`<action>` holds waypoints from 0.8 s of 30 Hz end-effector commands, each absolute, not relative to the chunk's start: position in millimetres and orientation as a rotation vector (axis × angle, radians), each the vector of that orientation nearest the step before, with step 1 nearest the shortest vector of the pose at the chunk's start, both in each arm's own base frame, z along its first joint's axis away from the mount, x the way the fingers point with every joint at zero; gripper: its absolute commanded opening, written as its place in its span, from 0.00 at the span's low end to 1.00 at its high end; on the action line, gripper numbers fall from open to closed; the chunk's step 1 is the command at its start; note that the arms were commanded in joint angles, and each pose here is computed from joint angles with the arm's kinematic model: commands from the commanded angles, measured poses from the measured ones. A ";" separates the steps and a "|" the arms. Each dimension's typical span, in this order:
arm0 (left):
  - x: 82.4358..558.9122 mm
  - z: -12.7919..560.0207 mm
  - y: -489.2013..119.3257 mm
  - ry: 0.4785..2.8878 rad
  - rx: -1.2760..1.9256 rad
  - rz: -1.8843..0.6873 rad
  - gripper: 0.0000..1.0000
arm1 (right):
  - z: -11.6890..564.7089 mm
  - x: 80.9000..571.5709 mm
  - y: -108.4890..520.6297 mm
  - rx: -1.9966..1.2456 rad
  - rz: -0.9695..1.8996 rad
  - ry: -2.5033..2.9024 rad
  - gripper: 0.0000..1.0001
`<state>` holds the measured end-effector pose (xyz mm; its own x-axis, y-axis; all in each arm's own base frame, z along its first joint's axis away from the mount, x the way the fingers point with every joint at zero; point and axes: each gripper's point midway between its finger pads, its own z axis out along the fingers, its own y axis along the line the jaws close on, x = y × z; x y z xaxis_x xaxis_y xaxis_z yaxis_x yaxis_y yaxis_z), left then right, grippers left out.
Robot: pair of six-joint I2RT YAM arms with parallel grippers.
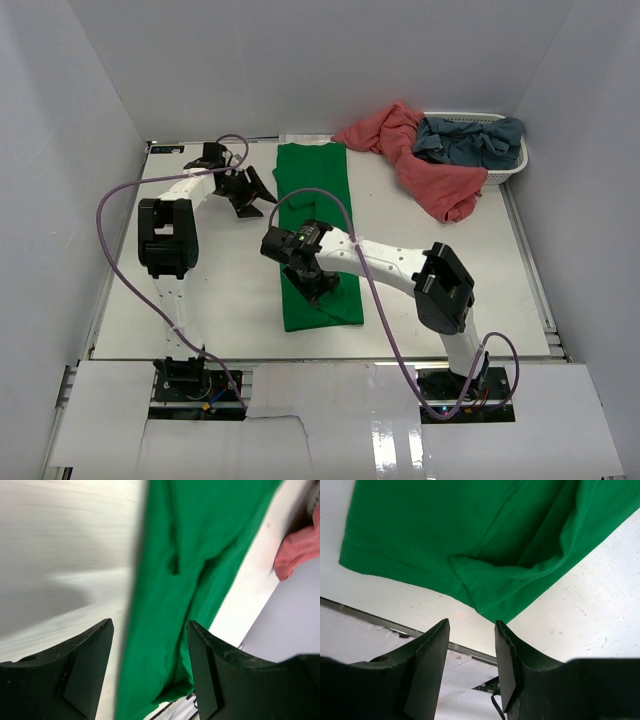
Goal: Fold and stack the t-shirts
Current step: Rotate the tshirt 90 degrees
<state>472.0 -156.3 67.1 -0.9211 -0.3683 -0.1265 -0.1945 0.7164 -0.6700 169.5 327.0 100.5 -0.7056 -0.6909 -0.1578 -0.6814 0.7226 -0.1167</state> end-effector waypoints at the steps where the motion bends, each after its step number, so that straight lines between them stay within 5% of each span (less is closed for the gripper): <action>1: 477.4 65.2 -120.8 2.636 -0.529 -1.006 0.71 | 98.2 173.7 325.5 -1.075 -0.128 2.772 0.48; 10: 473.2 60.1 -54.2 2.588 -0.695 -0.939 0.71 | 84.4 185.1 341.9 -1.027 -0.243 2.798 0.54; 24: 466.4 56.7 -42.1 2.576 -0.720 -0.956 0.71 | 56.6 187.3 335.7 -0.986 -0.356 2.825 0.53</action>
